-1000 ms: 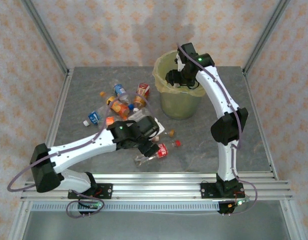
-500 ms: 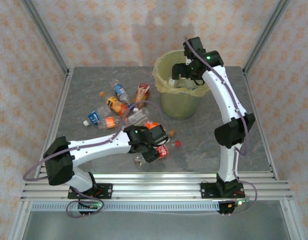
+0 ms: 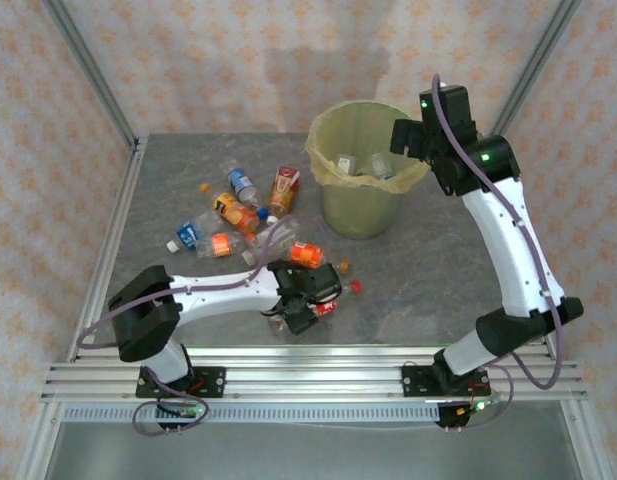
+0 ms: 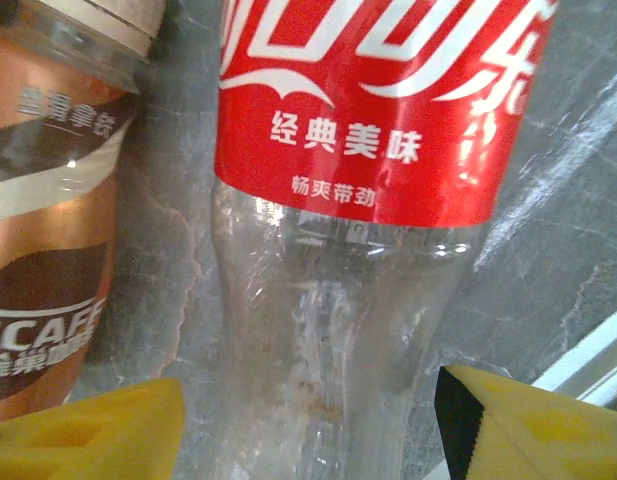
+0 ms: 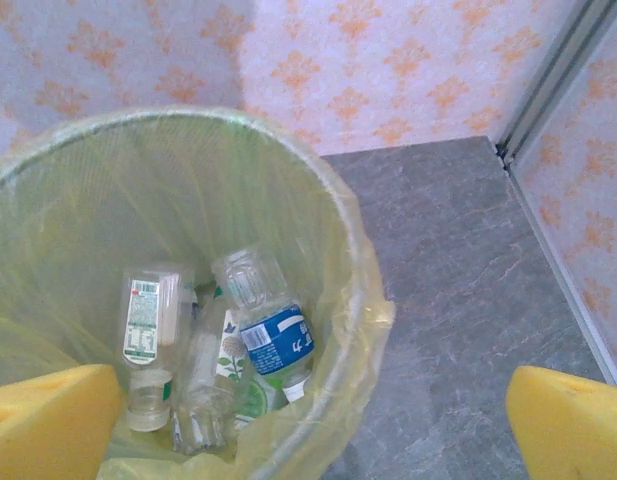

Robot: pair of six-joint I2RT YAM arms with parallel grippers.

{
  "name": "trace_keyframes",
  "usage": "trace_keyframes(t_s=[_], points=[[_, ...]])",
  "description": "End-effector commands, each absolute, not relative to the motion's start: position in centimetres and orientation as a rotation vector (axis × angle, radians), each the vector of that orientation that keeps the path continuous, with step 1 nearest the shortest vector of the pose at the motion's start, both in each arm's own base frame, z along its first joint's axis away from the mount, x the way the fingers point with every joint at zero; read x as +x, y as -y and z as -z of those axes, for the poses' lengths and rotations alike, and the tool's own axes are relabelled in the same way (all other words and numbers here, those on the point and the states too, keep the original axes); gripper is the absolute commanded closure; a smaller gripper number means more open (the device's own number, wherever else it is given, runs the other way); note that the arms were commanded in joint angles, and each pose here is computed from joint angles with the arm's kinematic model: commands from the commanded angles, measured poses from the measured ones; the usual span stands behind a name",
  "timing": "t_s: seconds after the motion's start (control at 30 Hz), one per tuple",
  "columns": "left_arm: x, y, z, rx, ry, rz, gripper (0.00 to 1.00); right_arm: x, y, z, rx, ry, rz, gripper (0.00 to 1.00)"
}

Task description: Put the plastic bottles in the bin

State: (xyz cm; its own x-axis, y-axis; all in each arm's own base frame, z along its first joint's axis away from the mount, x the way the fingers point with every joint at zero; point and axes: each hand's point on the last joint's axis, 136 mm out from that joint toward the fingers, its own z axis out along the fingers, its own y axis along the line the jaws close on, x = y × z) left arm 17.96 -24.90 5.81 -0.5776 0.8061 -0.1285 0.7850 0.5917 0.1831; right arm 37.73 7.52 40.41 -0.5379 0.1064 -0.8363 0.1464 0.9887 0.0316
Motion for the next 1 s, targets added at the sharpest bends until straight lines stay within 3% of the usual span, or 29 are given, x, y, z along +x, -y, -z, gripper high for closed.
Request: trace_keyframes(t_s=[0.0, 0.27, 0.47, 0.63, 0.97], points=[[18.1, 25.3, -4.9, 1.307, -2.625, -0.182, 0.32, 37.4, -6.5, -41.7, 0.239, -2.071, 0.06, 0.01], [19.1, 25.1, -2.6, 1.29, -2.636, -0.295, 0.38, 36.5, -6.2, -41.9, 0.247, -2.045, 0.037, 0.01], [19.5, 25.8, -3.3, 1.28, -2.614, -0.265, 0.53, 36.5, -6.2, -41.8, 0.246, -2.046, 0.037, 0.01], [19.2, 27.3, -6.2, 1.273, -2.561, -0.135, 0.65, 36.3, -6.2, -41.5, 0.255, -2.042, 0.02, 0.01], [18.9, 29.6, -17.2, 1.149, -2.333, 0.216, 0.68, 35.3, -9.0, -41.0, 0.19, -2.052, -0.207, 0.01]])
